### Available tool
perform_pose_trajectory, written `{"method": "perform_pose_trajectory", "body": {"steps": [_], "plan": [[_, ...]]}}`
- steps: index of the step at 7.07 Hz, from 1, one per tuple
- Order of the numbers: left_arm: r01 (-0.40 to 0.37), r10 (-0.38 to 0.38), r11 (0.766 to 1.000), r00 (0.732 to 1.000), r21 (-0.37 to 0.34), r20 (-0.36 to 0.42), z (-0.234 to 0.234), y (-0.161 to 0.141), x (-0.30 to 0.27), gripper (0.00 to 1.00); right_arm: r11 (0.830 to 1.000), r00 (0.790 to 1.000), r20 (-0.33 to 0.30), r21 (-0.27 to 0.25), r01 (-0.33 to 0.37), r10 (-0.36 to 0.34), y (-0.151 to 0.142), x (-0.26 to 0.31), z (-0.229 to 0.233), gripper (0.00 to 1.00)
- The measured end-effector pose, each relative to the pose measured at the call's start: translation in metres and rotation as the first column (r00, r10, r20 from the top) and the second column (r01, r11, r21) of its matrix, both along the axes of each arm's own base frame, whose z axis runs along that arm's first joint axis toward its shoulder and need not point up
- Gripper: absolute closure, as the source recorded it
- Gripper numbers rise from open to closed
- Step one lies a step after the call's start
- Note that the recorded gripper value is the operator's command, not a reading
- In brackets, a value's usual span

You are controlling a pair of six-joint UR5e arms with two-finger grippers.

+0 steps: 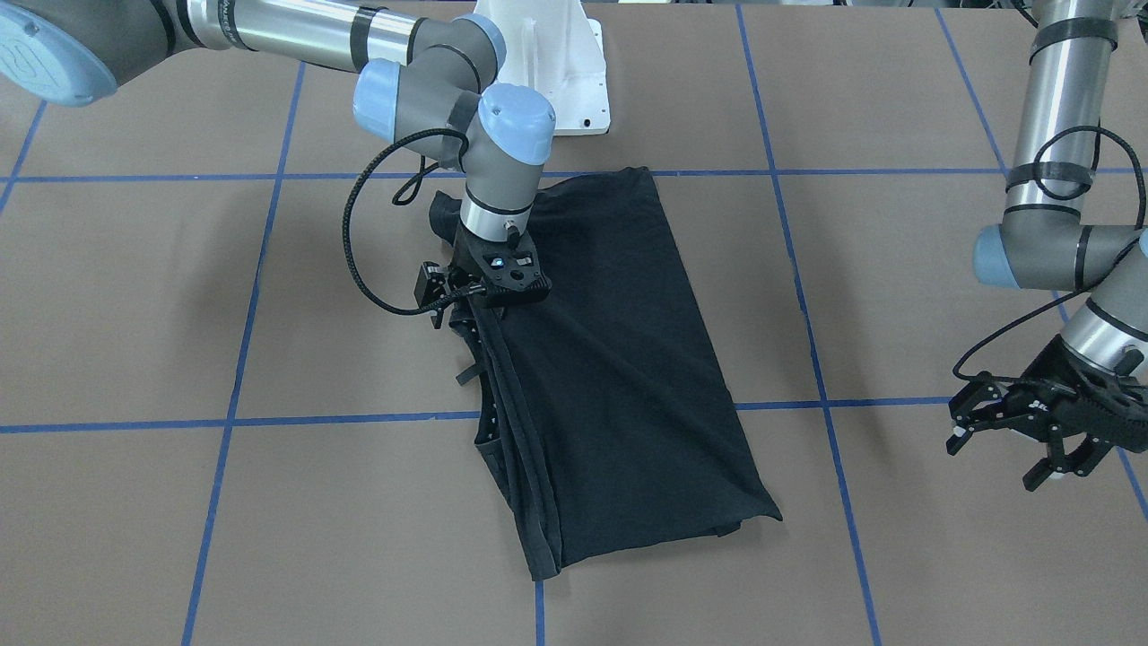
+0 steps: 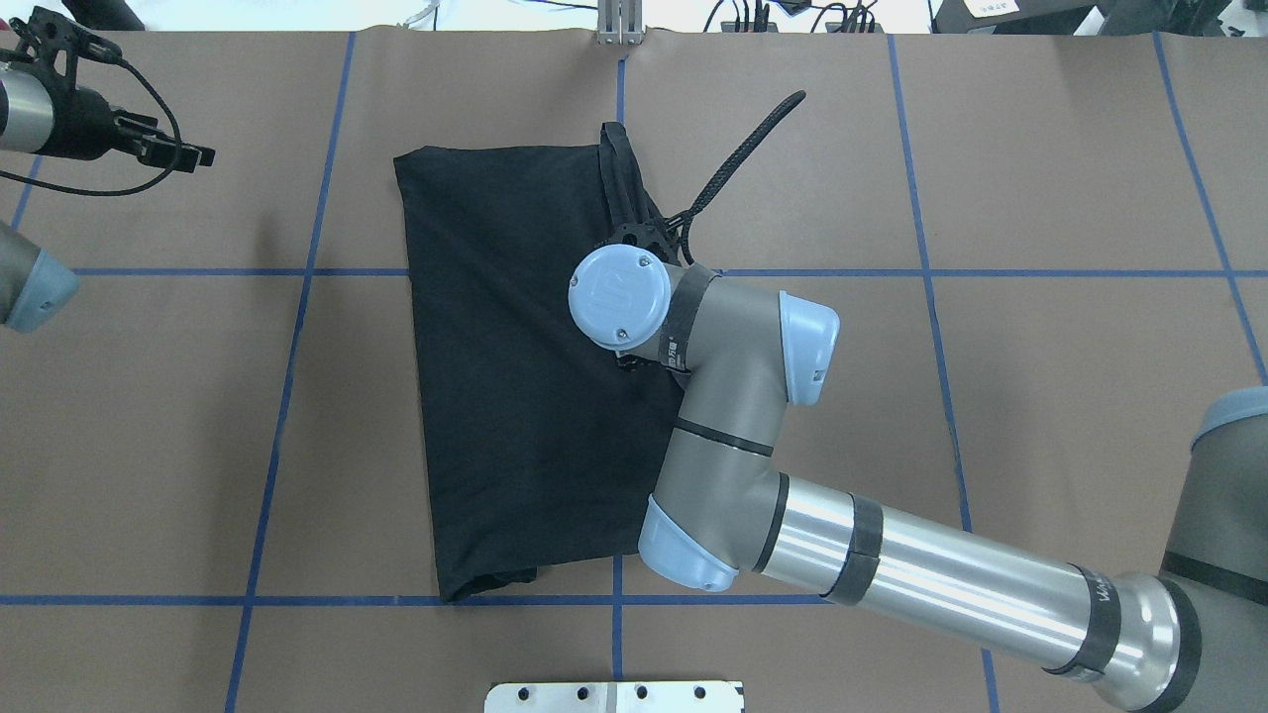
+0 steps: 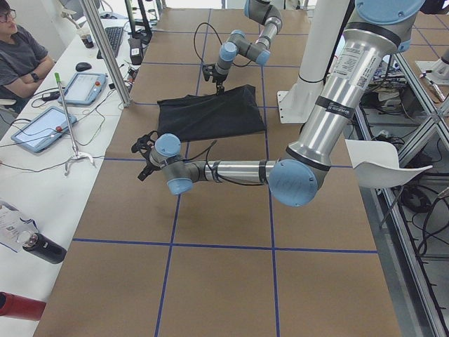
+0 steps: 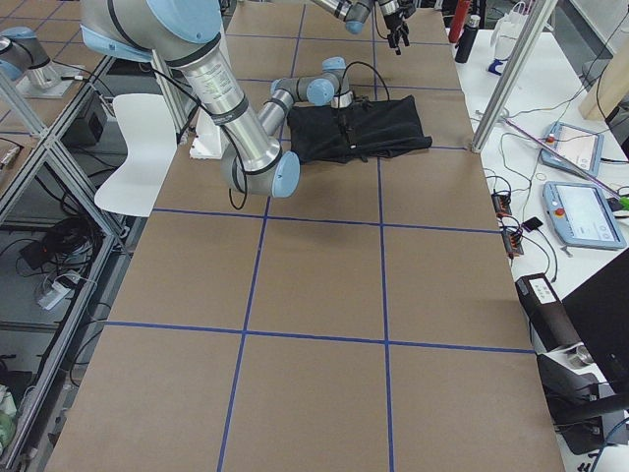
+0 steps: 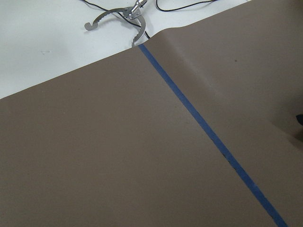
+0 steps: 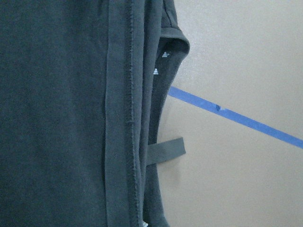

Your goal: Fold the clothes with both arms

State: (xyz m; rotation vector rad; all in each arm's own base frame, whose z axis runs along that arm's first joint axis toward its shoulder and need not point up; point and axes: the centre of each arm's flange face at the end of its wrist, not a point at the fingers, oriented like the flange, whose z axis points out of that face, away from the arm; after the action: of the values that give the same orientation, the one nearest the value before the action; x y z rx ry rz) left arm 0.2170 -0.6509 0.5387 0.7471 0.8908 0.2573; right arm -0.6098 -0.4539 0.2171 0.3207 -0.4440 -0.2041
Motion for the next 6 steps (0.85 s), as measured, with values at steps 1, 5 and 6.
{"method": "perform_pose_trajectory", "body": {"steps": [1, 5, 6], "plan": [[0.000, 0.000, 1.000, 1.000, 0.000, 0.000, 0.000, 0.000, 0.000, 0.00, 1.000, 1.000, -0.006, -0.004, 0.001, -0.001, -0.002, -0.005, -0.001, 0.06], [0.000, 0.000, 1.000, 1.000, -0.002, 0.001, 0.001, 0.000, 0.000, 0.00, 0.999, 0.999, -0.042, 0.000, 0.032, -0.032, -0.005, -0.005, 0.007, 0.08], [0.000, 0.000, 1.000, 1.000, -0.003, 0.002, 0.002, 0.000, 0.000, 0.00, 0.999, 0.998, -0.056, -0.007, 0.040, -0.040, -0.008, -0.001, 0.010, 0.08]]}}
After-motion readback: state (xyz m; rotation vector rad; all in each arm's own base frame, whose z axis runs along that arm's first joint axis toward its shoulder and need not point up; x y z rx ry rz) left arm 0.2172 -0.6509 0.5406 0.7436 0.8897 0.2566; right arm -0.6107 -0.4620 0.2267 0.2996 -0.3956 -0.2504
